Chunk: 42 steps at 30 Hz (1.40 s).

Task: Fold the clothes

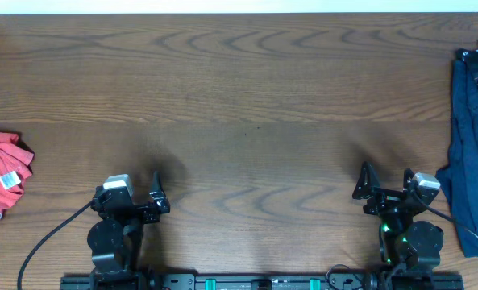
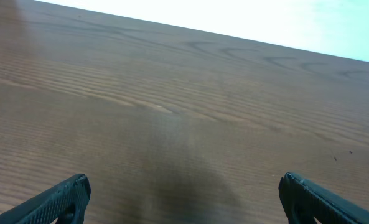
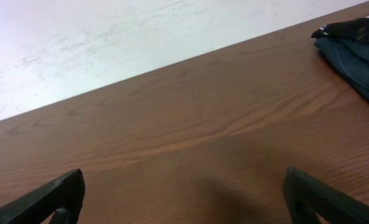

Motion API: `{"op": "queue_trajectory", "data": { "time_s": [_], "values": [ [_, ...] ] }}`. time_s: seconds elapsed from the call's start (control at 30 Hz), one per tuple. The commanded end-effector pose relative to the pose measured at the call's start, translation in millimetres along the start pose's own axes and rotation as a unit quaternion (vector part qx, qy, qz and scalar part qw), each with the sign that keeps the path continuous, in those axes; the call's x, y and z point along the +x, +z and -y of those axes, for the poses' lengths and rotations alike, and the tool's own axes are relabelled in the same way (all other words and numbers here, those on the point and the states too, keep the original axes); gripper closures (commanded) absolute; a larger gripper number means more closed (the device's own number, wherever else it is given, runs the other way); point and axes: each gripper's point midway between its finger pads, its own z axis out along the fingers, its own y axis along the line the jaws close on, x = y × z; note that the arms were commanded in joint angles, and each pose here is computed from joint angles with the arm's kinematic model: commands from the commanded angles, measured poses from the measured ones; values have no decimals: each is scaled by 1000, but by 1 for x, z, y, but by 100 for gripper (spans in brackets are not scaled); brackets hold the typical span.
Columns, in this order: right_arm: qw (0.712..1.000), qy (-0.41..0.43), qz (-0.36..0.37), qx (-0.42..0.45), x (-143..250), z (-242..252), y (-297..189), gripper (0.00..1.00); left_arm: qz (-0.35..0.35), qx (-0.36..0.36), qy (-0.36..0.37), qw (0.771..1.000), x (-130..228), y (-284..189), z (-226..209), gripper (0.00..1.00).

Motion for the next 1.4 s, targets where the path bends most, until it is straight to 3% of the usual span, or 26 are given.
{"op": "queue_trajectory", "data": {
  "time_s": [0.0,0.5,0.7,0.8,1.07,1.37],
  "values": [
    [1000,2,3,2,0,2,0,1,-13,-8,1,1000,11,3,-4,2],
    [1000,2,3,2,-1,2,0,1,-6,-7,2,1000,7,3,-4,2],
    [997,-4,-6,-76,-2,-27,-3,1,11,4,3,1000,-1,3,0,2],
    [992,-38,-28,-115,2,-41,-9,1,17,35,5,999,-7,1,12,2],
    [984,-103,-91,-110,-16,-51,-19,1,30,83,9,996,-37,-12,33,2],
    [964,-59,-239,-100,-54,-74,7,1,-58,156,-6,986,-76,-6,67,2]
  ]
}}
